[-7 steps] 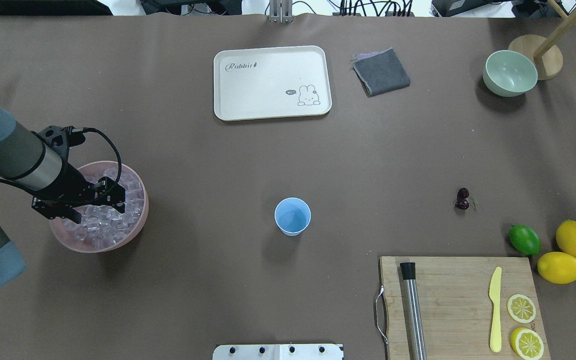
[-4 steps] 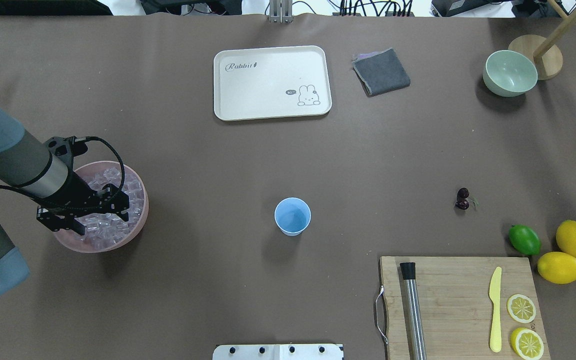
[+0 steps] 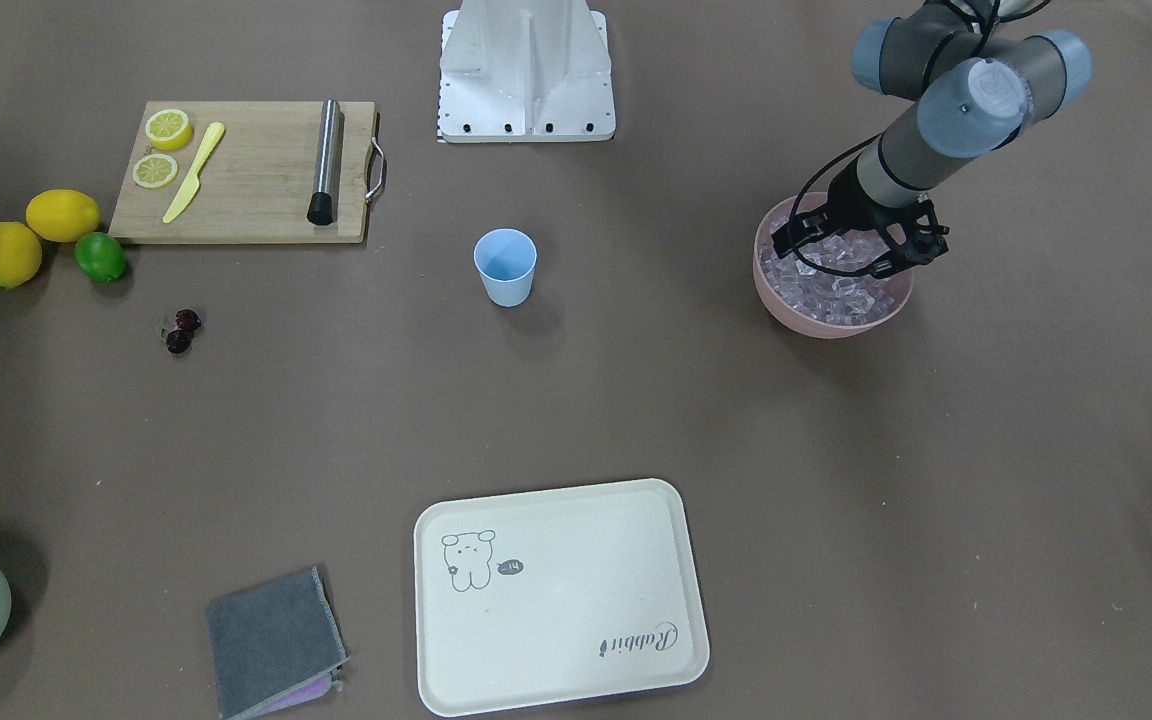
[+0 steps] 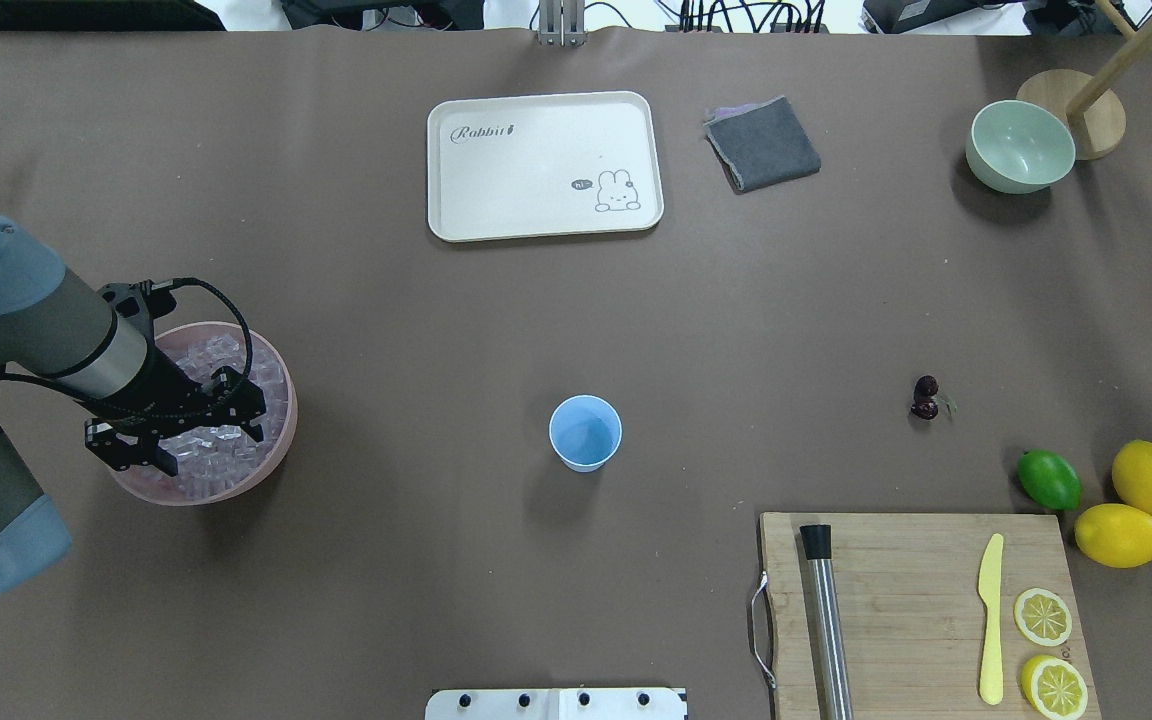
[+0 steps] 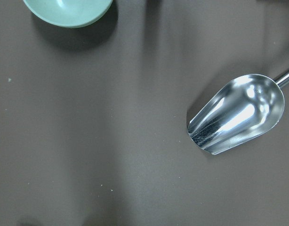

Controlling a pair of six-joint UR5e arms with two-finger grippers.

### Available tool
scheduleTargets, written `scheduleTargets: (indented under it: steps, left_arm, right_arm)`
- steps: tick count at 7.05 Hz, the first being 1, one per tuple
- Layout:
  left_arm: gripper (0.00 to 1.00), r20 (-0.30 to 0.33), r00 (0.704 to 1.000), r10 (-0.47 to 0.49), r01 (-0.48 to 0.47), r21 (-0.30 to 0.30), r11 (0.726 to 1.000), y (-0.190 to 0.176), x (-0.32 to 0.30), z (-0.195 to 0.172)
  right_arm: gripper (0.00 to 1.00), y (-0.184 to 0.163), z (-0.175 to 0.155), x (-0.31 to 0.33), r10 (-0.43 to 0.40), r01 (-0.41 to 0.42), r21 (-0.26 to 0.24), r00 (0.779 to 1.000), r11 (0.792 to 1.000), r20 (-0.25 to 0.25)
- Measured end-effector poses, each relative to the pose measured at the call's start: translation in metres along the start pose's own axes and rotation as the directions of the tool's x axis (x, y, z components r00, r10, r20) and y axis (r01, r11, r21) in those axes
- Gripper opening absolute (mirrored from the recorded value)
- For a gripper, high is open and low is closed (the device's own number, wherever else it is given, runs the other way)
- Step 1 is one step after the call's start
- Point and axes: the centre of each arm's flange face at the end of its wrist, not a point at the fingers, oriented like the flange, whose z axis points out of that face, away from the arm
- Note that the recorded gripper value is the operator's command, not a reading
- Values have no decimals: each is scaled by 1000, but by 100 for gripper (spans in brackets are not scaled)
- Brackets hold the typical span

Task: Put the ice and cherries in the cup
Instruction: 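Lower the left gripper into the ice and close on a cube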

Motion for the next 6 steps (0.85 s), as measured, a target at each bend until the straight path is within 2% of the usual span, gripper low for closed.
scheduleTargets:
  steps: [4,5,6]
  left_arm:
    - [98,-22,1000,-15,15,-26,1000,13,6,18]
    - [90,-23,1000,-13,12,-25,1000,13,7,18]
    - [65,-24,1000,-9,9,-25,1000,13,8,18]
  right_arm:
    - [100,0,0,0,0,0,0,1000,1000,0]
    - [100,0,0,0,0,0,0,1000,1000,0]
    - [100,0,0,0,0,0,0,1000,1000,0]
